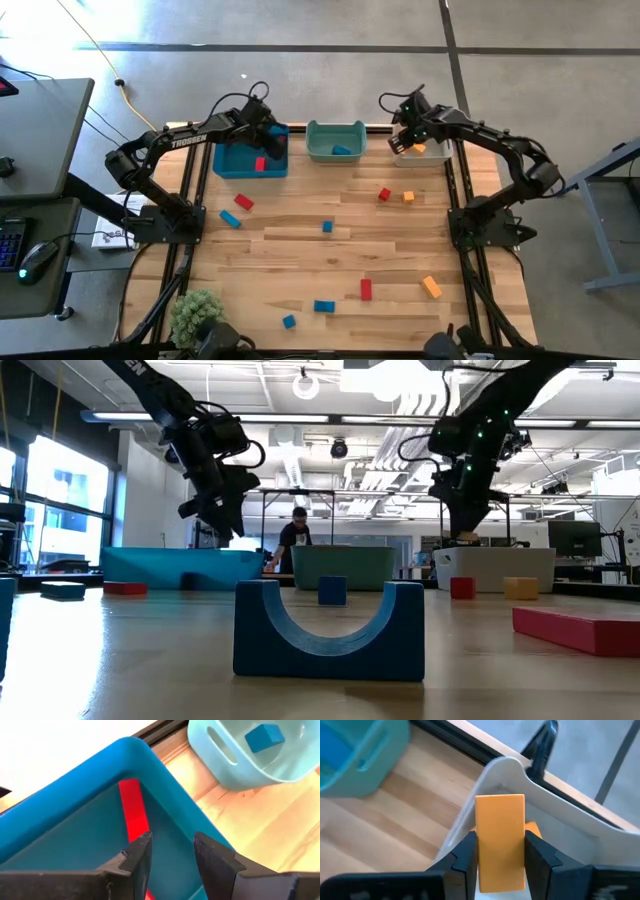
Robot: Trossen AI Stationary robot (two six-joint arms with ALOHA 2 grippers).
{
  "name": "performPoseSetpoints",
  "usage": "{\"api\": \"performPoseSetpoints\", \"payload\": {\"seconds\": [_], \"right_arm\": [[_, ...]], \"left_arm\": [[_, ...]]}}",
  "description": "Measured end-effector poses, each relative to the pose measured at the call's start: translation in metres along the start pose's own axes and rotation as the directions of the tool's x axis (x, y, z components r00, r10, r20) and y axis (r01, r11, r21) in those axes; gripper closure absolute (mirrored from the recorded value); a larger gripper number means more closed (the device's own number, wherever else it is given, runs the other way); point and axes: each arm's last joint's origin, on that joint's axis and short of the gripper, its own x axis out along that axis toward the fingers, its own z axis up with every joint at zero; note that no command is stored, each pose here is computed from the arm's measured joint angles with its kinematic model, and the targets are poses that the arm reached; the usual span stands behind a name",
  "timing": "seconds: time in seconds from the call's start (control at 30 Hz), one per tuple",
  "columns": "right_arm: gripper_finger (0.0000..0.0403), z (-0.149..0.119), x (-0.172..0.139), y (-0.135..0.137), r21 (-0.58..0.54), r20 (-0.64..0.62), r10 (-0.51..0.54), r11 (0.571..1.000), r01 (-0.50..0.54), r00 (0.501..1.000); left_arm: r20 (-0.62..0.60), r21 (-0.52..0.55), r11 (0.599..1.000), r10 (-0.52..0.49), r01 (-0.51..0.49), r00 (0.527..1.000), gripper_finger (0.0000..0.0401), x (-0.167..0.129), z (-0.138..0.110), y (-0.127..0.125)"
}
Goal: Sort & place blocks by color
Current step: Put the yellow block into the gray bin, then put the blue block into the green bin
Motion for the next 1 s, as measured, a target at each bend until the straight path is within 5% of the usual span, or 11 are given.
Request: {"api": "performPoseSetpoints", "payload": {"seconds": [0.57,1.0], "right_arm": [[0.0239,-0.003,0.007,-0.035,0.078,-0.044,-0.058,0.995,0.061,0.997],[0.0236,-0.002,0.007,-0.036,0.045,-0.029,-0.060,0.997,0.061,0.998]], "left_arm": [[0.118,0.086,0.993,-0.096,0.086,0.988,0.0260,-0.001,0.005,-0.036],[0.012,-0.030,0.971,-0.238,0.239,0.971,0.0165,-0.006,-0.004,-0.044]]}}
